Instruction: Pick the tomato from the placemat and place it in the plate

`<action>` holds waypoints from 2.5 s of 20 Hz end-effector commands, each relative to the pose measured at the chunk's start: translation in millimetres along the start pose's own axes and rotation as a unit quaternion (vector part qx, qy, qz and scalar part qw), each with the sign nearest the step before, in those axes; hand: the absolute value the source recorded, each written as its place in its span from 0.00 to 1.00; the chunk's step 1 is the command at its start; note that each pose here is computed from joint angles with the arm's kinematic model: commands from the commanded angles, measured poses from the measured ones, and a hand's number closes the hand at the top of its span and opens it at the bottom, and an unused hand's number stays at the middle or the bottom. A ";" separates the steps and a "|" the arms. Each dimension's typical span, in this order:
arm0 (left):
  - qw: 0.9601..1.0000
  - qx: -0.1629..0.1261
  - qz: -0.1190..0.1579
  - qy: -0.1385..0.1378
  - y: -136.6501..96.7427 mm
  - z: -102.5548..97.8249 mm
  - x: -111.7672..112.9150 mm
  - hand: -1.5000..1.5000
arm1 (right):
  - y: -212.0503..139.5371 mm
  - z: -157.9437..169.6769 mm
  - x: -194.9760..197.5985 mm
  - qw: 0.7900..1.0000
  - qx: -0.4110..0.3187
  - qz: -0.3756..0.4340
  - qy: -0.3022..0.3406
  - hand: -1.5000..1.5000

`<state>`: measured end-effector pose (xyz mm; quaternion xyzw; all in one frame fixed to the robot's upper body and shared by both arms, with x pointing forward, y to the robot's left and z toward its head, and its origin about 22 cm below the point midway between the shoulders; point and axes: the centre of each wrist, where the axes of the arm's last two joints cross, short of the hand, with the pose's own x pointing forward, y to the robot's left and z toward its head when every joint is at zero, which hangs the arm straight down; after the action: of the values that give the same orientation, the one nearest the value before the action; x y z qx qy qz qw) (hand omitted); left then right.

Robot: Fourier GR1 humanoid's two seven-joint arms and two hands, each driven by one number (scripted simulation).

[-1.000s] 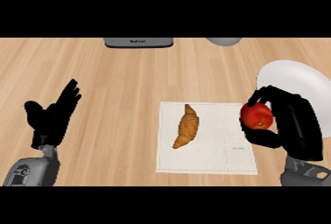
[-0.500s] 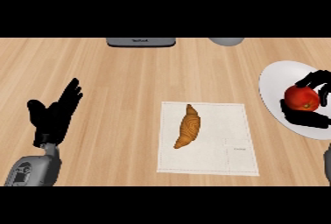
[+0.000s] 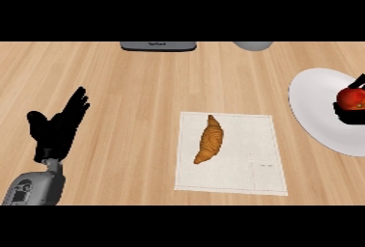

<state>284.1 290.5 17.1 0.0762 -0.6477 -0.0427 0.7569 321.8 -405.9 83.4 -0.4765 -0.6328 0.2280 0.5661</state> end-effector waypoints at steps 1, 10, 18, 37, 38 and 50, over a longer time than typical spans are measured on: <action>1.000 -0.001 0.005 0.001 2.3 -2.7 3.0 0.50 | -0.3 1.5 -43.1 0.997 0.066 0.050 0.008 1.00; 1.000 0.002 0.003 -0.003 -4.8 -6.4 17.9 0.50 | -6.0 -20.2 -67.4 0.990 0.114 -0.077 -0.013 0.00; 1.000 0.009 0.004 0.004 -12.7 1.2 -10.9 0.50 | -20.4 -32.7 -47.9 0.957 0.019 -0.240 -0.161 0.00; 1.000 0.000 0.001 0.003 6.7 12.1 -0.5 0.50 | -78.0 -8.5 -105.6 0.912 0.101 -0.393 -0.064 0.00; 1.000 0.006 0.004 0.010 -12.4 4.3 -7.1 0.50 | -65.1 -1.1 -108.2 0.904 0.098 -0.412 -0.049 0.00; 1.000 0.000 0.004 0.001 -30.4 -9.5 12.5 0.50 | -106.1 14.3 -142.7 0.919 0.083 -0.384 -0.042 0.00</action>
<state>290.0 277.1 22.0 0.0764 -0.6481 -0.0405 0.7566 267.0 -563.7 95.9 -0.1687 -0.7537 0.0499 0.6332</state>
